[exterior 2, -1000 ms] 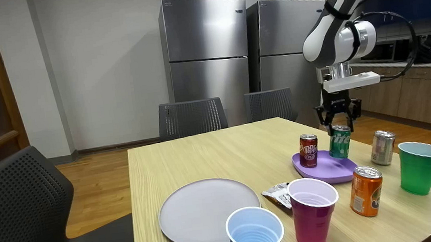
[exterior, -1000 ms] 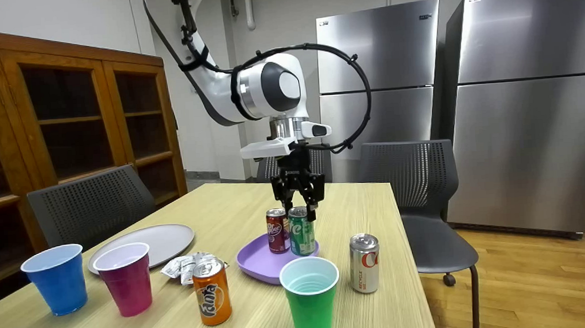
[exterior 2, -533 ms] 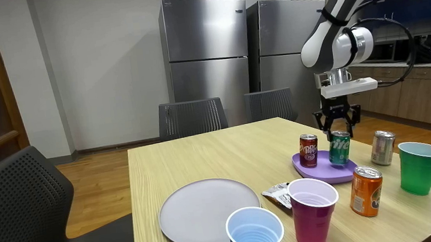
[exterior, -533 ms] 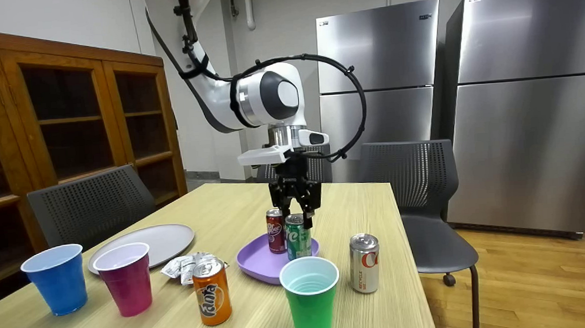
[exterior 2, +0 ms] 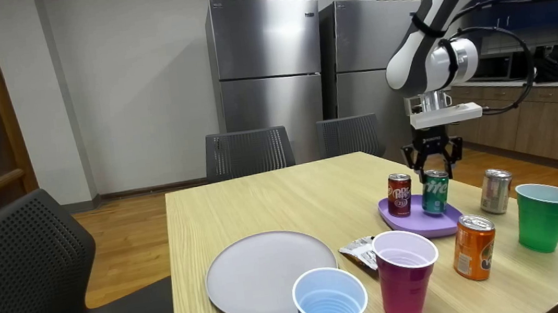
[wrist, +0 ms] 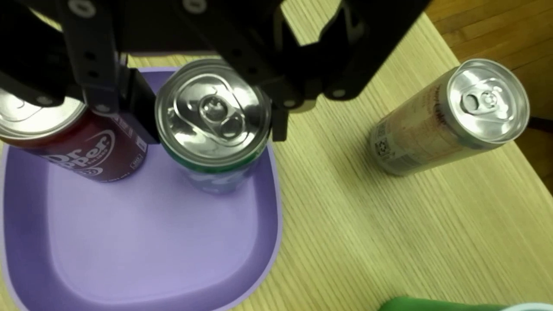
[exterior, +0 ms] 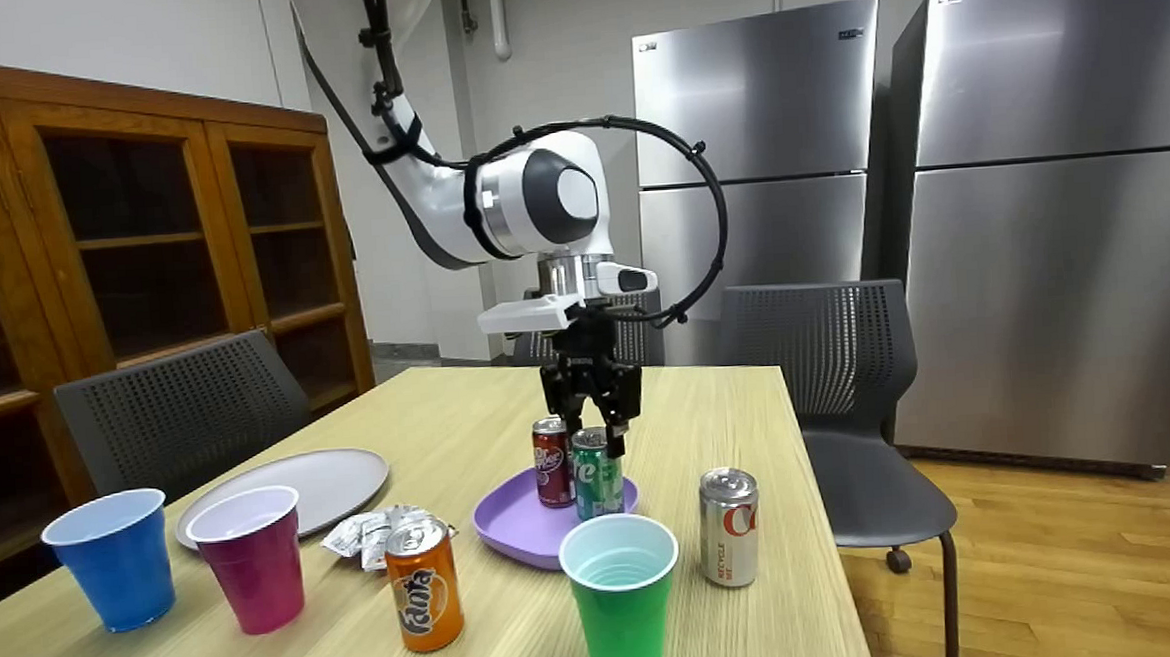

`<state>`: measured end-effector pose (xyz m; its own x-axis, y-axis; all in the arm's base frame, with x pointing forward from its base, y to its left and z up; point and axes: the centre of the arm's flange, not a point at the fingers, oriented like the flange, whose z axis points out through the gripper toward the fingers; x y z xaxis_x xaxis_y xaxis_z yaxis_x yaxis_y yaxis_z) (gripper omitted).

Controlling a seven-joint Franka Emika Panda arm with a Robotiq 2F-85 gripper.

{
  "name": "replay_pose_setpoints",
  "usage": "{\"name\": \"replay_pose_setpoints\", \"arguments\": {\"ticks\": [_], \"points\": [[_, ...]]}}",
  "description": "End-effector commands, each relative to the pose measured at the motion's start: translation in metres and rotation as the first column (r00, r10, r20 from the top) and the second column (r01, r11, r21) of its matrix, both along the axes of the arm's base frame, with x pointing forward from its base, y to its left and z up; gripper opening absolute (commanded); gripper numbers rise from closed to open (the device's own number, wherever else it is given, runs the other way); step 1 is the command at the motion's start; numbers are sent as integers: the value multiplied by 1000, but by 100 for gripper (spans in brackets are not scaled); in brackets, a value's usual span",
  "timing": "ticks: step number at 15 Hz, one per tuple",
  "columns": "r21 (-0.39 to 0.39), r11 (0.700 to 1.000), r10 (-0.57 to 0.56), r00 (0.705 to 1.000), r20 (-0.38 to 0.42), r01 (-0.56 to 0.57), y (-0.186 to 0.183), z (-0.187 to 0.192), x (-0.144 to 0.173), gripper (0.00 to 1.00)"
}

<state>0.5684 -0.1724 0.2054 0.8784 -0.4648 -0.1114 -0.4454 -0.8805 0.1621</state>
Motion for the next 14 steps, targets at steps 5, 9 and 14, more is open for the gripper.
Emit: {"name": "replay_pose_setpoints", "arguments": {"ticks": [5,9,14], "points": [[1,999,-47,999,13,47,-3,2,22,40],[5,998,-58,998,20,58,-5,0,27,40],[6,998,-64,998,24,63,-8,-2,32,40]]}}
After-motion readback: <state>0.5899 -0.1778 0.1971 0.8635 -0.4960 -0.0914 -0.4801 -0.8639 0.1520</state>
